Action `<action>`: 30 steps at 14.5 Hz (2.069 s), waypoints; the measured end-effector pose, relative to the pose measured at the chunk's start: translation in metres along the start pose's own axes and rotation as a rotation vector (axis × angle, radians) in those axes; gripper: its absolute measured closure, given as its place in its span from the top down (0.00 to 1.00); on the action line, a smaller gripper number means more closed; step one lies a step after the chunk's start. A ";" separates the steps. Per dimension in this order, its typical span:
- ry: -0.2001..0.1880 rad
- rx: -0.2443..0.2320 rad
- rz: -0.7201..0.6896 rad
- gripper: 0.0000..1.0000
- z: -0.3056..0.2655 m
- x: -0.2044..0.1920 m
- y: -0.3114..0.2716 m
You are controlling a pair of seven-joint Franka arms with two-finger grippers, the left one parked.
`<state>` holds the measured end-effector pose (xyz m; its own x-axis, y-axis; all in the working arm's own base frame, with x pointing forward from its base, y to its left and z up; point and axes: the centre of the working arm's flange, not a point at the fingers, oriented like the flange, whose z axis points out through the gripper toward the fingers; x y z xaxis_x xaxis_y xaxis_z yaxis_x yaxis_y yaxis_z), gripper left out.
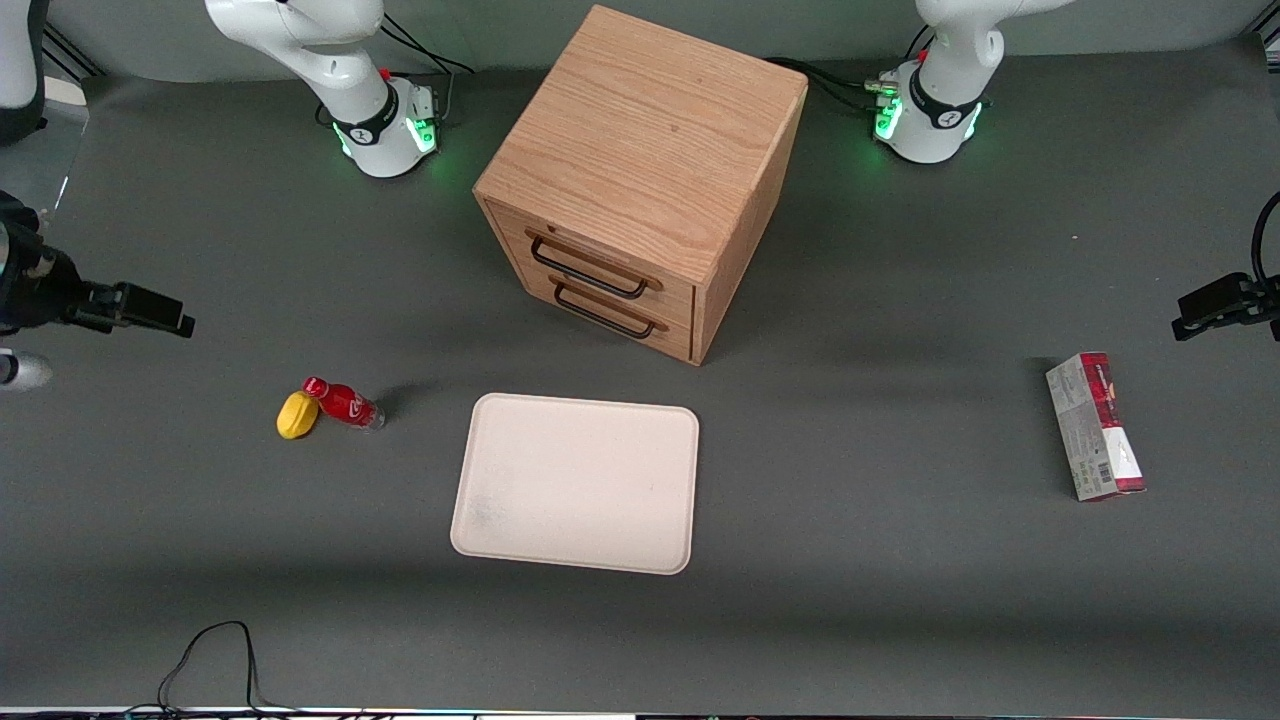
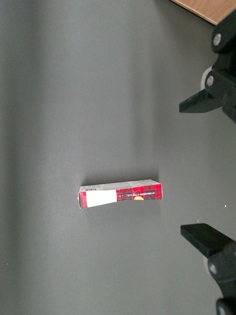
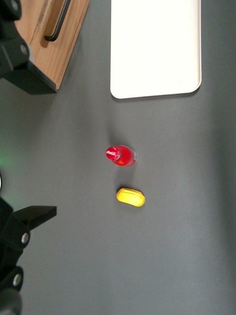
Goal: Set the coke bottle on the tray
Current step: 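Lower the open right gripper over the red Coca-Cola bottle's cap end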
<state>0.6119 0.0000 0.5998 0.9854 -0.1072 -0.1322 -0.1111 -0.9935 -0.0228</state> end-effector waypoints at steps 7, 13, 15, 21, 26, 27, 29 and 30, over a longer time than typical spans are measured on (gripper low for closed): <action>-0.019 -0.002 -0.001 1.00 0.002 0.011 -0.001; 0.024 0.003 -0.001 1.00 0.020 0.013 -0.005; 0.049 0.006 0.000 1.00 0.044 0.010 -0.005; 0.106 0.010 0.005 1.00 0.130 -0.003 -0.002; 0.161 0.013 0.007 1.00 0.216 -0.008 0.000; 0.165 0.013 0.007 1.00 0.229 -0.011 0.001; 0.162 0.011 0.007 1.00 0.250 -0.018 0.002; 0.162 0.011 0.007 1.00 0.256 -0.021 0.002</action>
<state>0.5584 0.0096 0.3486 0.9924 -0.1199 0.0289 -0.1189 -0.9923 -0.0333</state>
